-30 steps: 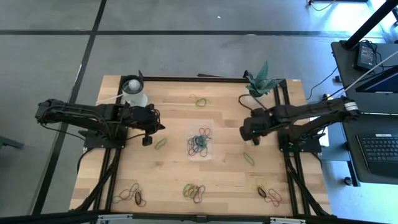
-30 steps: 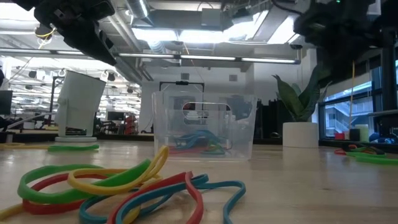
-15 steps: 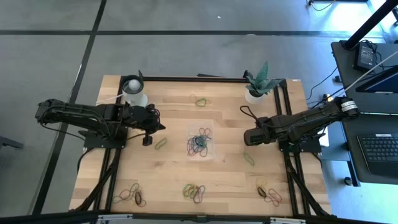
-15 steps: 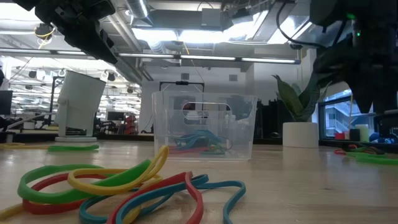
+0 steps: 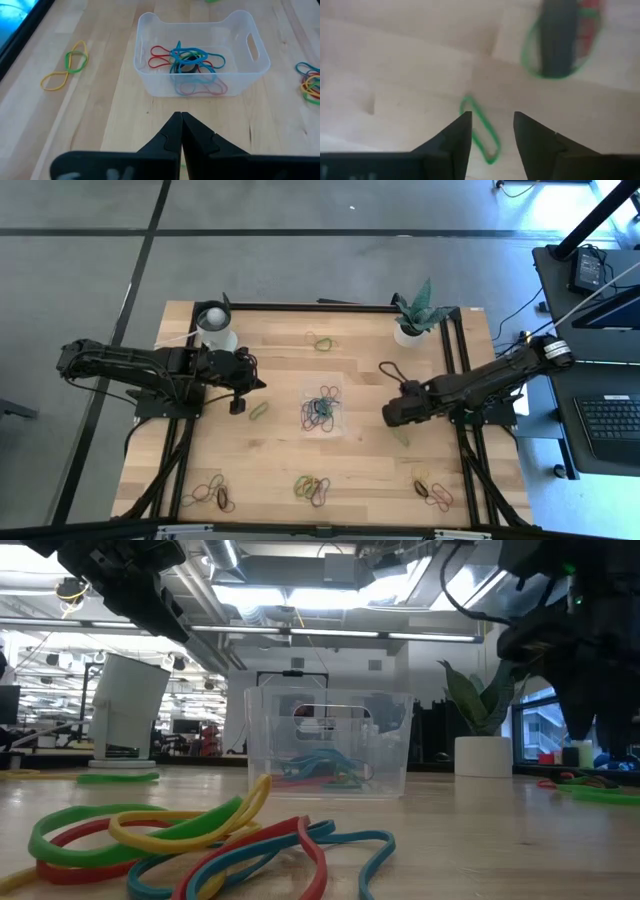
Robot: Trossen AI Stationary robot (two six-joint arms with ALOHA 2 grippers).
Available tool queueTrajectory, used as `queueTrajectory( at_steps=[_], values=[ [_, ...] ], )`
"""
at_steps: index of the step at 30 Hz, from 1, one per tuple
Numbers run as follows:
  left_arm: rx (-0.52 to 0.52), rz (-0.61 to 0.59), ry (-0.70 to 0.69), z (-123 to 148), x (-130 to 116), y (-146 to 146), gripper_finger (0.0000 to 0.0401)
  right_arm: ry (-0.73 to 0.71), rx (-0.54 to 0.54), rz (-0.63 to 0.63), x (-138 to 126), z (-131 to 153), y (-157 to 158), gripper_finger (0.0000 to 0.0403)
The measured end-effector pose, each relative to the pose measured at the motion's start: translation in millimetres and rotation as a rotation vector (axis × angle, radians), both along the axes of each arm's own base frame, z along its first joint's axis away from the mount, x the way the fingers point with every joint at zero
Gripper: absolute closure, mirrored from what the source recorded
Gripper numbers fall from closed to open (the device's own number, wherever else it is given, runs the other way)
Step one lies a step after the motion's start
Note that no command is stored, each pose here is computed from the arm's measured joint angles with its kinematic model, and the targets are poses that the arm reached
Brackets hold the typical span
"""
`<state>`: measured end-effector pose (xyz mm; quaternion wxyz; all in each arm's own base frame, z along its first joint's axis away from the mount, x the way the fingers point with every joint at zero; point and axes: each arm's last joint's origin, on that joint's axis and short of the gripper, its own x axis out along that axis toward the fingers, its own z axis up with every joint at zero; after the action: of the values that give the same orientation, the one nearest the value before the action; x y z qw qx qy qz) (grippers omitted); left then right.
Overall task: Pick and place rubber bands into bin
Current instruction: Put the green rubber band into the transparent bin
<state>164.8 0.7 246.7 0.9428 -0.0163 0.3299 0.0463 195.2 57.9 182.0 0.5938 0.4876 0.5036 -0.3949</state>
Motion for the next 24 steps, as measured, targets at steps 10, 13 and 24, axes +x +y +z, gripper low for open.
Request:
queueTrajectory(
  at_steps=[10,13,24],
  values=[
    [0.004,0.000,-0.013,1,1,0,0.0398,0.075,0.036,0.113,21,-24,33,0.0313],
    [0.004,-0.001,-0.013,1,1,0,0.0398,0.128,0.018,0.125,24,-36,37,0.0320],
    [0.004,0.000,-0.013,1,1,0,0.0398,0.223,-0.022,0.204,30,-55,45,0.0390]
  ],
)
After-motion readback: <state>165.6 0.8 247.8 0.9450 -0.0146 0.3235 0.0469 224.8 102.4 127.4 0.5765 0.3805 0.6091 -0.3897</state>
